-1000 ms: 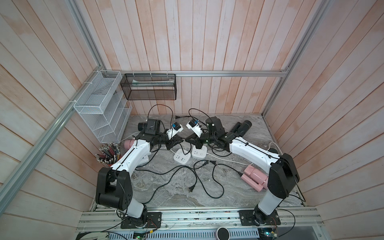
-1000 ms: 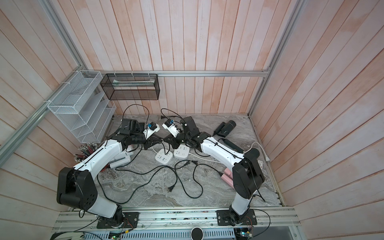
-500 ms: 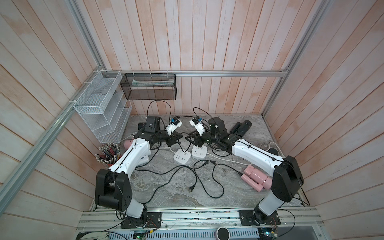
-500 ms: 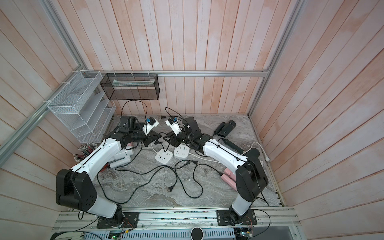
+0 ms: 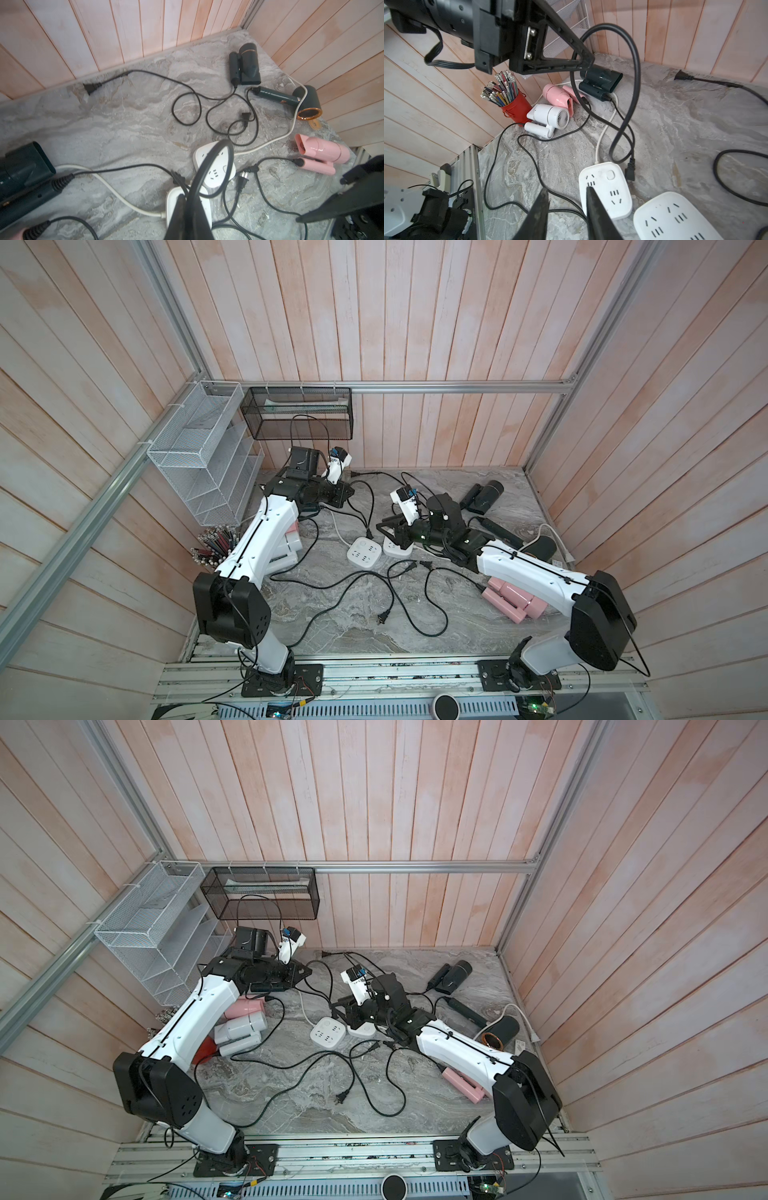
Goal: Charge the blow dryers
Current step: Pick up the plug from the center of the board.
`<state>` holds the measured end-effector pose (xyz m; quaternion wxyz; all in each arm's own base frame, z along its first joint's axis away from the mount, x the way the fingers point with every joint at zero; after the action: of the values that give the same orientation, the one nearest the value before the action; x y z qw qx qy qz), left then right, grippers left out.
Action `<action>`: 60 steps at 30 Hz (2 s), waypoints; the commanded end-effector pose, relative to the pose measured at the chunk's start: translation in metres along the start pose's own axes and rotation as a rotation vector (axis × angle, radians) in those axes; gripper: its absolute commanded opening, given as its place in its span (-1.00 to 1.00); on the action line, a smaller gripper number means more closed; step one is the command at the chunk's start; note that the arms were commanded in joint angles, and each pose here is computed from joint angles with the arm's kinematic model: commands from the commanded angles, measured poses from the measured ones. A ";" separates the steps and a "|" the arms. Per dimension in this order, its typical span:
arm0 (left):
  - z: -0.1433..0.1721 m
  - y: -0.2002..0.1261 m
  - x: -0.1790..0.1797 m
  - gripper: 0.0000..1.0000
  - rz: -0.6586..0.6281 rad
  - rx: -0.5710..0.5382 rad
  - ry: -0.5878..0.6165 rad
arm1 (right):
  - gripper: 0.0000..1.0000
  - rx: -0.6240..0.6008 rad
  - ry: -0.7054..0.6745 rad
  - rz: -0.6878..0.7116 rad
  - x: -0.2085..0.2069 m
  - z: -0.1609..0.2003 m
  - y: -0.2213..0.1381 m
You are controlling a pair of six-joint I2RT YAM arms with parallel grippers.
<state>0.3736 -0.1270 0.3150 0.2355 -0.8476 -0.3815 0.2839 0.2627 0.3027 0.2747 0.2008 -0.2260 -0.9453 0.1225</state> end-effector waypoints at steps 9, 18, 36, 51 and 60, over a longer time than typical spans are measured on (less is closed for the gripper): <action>-0.009 -0.019 -0.016 -0.98 0.054 -0.177 0.046 | -0.44 -0.079 0.106 -0.032 0.000 -0.001 0.040; -0.036 -0.027 -0.020 -0.99 0.045 -0.259 0.077 | -0.46 -0.135 0.124 0.008 -0.007 -0.008 0.050; -0.034 -0.028 -0.029 -0.99 0.052 -0.236 0.077 | -0.40 -0.210 0.081 0.223 -0.037 -0.027 0.083; -0.035 -0.026 -0.037 -0.99 0.121 -0.233 0.073 | -0.27 -0.164 -0.001 0.257 -0.051 -0.014 0.111; -0.031 -0.015 -0.035 -0.99 0.143 -0.189 0.030 | -0.39 -0.217 -0.049 0.255 -0.050 -0.026 0.110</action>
<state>0.3652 -0.1454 0.3538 0.1426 -0.8915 -0.3566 0.2402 0.3525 0.3725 0.2374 0.1565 -0.3617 -0.9166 0.0668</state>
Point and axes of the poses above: each gripper's point midway between its finger pads, its own y axis out along the fingers, its own x axis along the line the jaws close on, z = x × y, the point moved 8 cm from there along -y, back along the fingers, and after that the axes turned 4 degrees about -y, right-handed, at the moved point
